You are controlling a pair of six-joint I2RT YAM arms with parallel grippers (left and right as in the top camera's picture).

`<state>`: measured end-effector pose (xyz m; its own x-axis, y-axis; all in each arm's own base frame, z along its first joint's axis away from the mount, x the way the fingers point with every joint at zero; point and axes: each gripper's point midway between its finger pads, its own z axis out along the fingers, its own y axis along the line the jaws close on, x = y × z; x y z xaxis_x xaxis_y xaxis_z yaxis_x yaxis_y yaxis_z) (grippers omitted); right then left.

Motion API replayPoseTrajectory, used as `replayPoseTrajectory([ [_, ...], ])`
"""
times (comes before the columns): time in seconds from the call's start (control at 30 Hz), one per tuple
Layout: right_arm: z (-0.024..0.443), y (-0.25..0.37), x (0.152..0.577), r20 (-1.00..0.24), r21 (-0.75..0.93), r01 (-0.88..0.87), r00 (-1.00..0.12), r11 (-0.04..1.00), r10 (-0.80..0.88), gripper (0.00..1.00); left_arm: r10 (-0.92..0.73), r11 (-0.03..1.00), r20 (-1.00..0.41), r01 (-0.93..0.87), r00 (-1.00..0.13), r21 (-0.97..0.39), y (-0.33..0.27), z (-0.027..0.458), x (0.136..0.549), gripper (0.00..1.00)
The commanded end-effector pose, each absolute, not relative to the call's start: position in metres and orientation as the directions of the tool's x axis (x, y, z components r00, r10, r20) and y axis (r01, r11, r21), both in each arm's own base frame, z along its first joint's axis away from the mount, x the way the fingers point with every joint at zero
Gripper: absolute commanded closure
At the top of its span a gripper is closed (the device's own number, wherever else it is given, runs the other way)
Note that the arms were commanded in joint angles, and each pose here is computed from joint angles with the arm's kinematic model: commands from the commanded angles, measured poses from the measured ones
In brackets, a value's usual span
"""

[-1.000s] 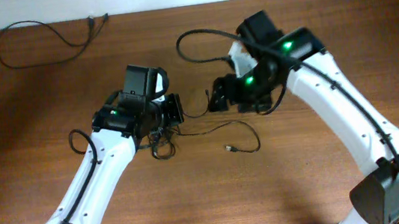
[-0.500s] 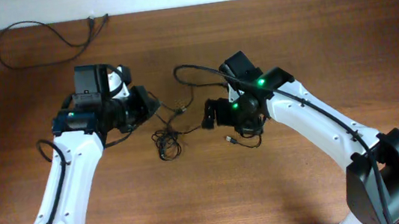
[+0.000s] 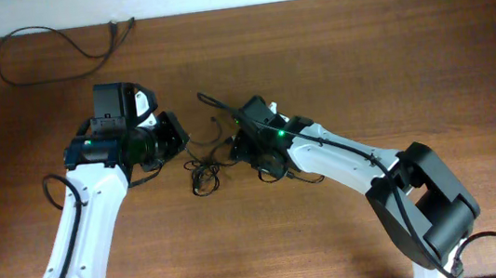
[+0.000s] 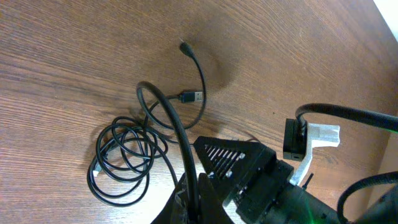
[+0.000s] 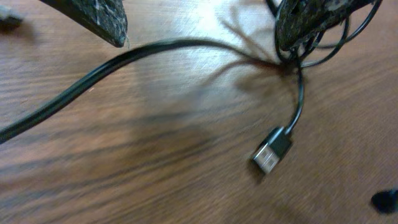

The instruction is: Untangle cables

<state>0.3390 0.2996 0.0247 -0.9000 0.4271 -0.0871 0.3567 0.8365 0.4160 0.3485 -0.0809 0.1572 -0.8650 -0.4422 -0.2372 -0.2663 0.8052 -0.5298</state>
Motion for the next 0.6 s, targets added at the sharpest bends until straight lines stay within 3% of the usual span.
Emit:
replayPoseTrajectory([
  [0.0,0.016,0.295,0.348,-0.137,0.397,0.37,-0.881,0.84,0.453,0.23,-0.457,0.804,-0.27,-0.264,-0.848,-0.533,-0.077,0.17,0.352,1.0],
  [0.13,0.01,0.296,0.35,-0.143,0.394,0.37,-0.88,0.842,0.454,0.41,-0.457,0.804,-0.27,-0.263,-0.848,-0.533,-0.077,0.17,0.352,1.0],
  [0.23,0.003,0.301,0.356,-0.154,0.411,0.364,-0.876,0.836,0.457,0.43,-0.457,0.804,-0.27,-0.264,-0.848,-0.533,-0.077,0.17,0.352,1.0],
  [0.27,0.002,0.302,0.359,-0.158,0.417,0.361,-0.875,0.834,0.458,0.48,-0.457,0.804,-0.27,-0.264,-0.848,-0.533,-0.077,0.17,0.352,1.0],
  [0.33,0.002,0.302,0.36,-0.162,0.419,0.36,-0.873,0.833,0.459,0.86,-0.457,0.804,-0.27,-0.264,-0.848,-0.533,-0.077,0.17,0.352,1.0],
  [0.37,0.002,0.301,0.361,-0.166,0.417,0.362,-0.871,0.833,0.462,0.96,-0.457,0.804,-0.27,-0.264,-0.848,-0.533,-0.077,0.17,0.352,1.0],
  [0.47,0.023,0.285,0.368,-0.171,0.422,0.38,-0.858,0.823,0.484,0.96,-0.46,0.81,-0.264,-0.279,-0.848,-0.516,-0.074,0.167,0.349,1.0],
  [0.57,0.108,0.244,0.391,-0.321,0.472,0.244,-0.847,0.847,0.423,0.96,-0.488,0.851,-0.297,-0.372,-0.821,-0.37,-0.044,0.154,0.342,1.0],
])
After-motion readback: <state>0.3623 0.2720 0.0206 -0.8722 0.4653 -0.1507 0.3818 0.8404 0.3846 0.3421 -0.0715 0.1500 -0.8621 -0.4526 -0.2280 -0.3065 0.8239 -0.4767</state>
